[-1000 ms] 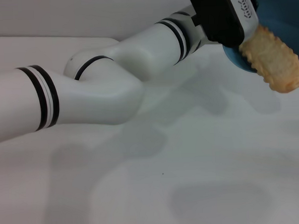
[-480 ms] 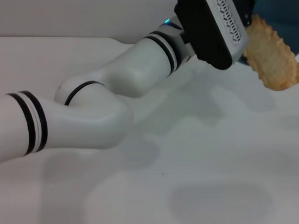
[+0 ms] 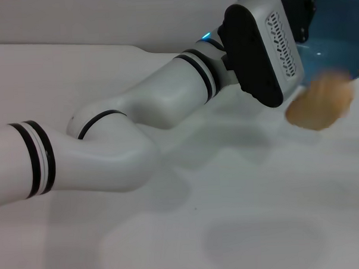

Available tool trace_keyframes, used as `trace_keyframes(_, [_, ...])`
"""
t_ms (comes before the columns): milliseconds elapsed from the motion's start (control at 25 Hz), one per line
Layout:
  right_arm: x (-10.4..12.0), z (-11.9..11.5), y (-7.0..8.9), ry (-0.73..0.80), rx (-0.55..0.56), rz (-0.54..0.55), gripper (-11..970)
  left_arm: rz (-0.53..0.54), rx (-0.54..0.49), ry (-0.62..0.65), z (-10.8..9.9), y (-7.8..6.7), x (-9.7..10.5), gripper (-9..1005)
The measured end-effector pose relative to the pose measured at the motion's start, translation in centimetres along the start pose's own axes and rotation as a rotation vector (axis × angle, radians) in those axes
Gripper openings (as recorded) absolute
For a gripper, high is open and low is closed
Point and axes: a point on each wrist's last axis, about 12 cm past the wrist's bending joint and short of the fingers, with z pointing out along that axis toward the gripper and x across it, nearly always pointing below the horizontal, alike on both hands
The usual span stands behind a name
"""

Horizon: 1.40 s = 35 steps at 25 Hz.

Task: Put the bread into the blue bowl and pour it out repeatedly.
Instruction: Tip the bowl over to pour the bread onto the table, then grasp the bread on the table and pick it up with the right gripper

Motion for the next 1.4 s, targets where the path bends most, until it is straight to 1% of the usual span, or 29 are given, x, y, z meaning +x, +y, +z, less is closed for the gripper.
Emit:
trace_keyframes(360, [0.3, 0.1, 0.3, 0.017, -0.017, 0.025, 438, -0.109, -0.013, 0.042, 0.1, 0.6, 0.9, 1])
trace_keyframes(480, [0.7, 0.3, 0.6, 0.062, -0.043, 0.090, 461, -0.193, -0.020, 0.083, 0.3, 1.2, 1.6, 1])
trace_keyframes(560, [1.0, 0.7, 1.1, 0.122, -0.081, 0.137, 477, -0.253, -0.022, 0.120, 0.4, 1.6, 2.3, 1])
trace_keyframes(640, [1.3, 1.2, 1.8, 0.205, -0.133, 0.168, 493, -0.299, -0.026, 0.152, 0.5, 2.0, 3.0, 1])
trace_keyframes(680, [1.6, 1.8, 2.5, 0.286, -0.178, 0.192, 501, -0.314, -0.027, 0.163, 0.5, 2.0, 3.2, 1])
trace_keyframes(720, [1.7, 2.1, 3.0, 0.318, -0.202, 0.197, 509, -0.347, -0.036, 0.180, 0.5, 2.3, 3.7, 1])
trace_keyframes(760, [1.7, 2.1, 3.0, 0.318, -0.202, 0.197, 517, -0.347, -0.036, 0.180, 0.5, 2.3, 3.7, 1])
trace_keyframes(840, [2.0, 2.8, 4.0, 0.356, -0.246, 0.195, 532, -0.386, -0.053, 0.198, 0.5, 2.7, 4.1, 1])
trace_keyframes(880, [2.2, 3.2, 4.6, 0.373, -0.268, 0.194, 540, -0.408, -0.063, 0.207, 0.5, 3.0, 4.3, 1])
trace_keyframes(920, [2.6, 4.2, 5.8, 0.402, -0.307, 0.194, 548, -0.444, -0.070, 0.226, 0.6, 3.4, 4.7, 1])
trace_keyframes(960, [2.8, 4.6, 6.3, 0.412, -0.319, 0.194, 575, -0.457, -0.072, 0.233, 0.7, 3.6, 4.8, 1])
trace_keyframes(1000, [2.8, 4.6, 6.3, 0.412, -0.319, 0.194, 603, -0.457, -0.072, 0.233, 0.7, 3.6, 4.8, 1])
trace_keyframes(1200, [4.1, 6.9, 9.2, 0.464, -0.372, 0.245, 740, -0.471, -0.074, 0.250, 0.6, 3.6, 5.2, 1])
trace_keyframes(1280, [4.6, 7.8, 10.4, 0.505, -0.382, 0.273, 741, -0.484, -0.073, 0.253, 0.6, 3.5, 5.3, 1])
trace_keyframes(1400, [5.4, 8.7, 11.7, 0.582, -0.377, 0.301, 742, -0.502, -0.074, 0.256, 0.6, 3.6, 5.3, 1])
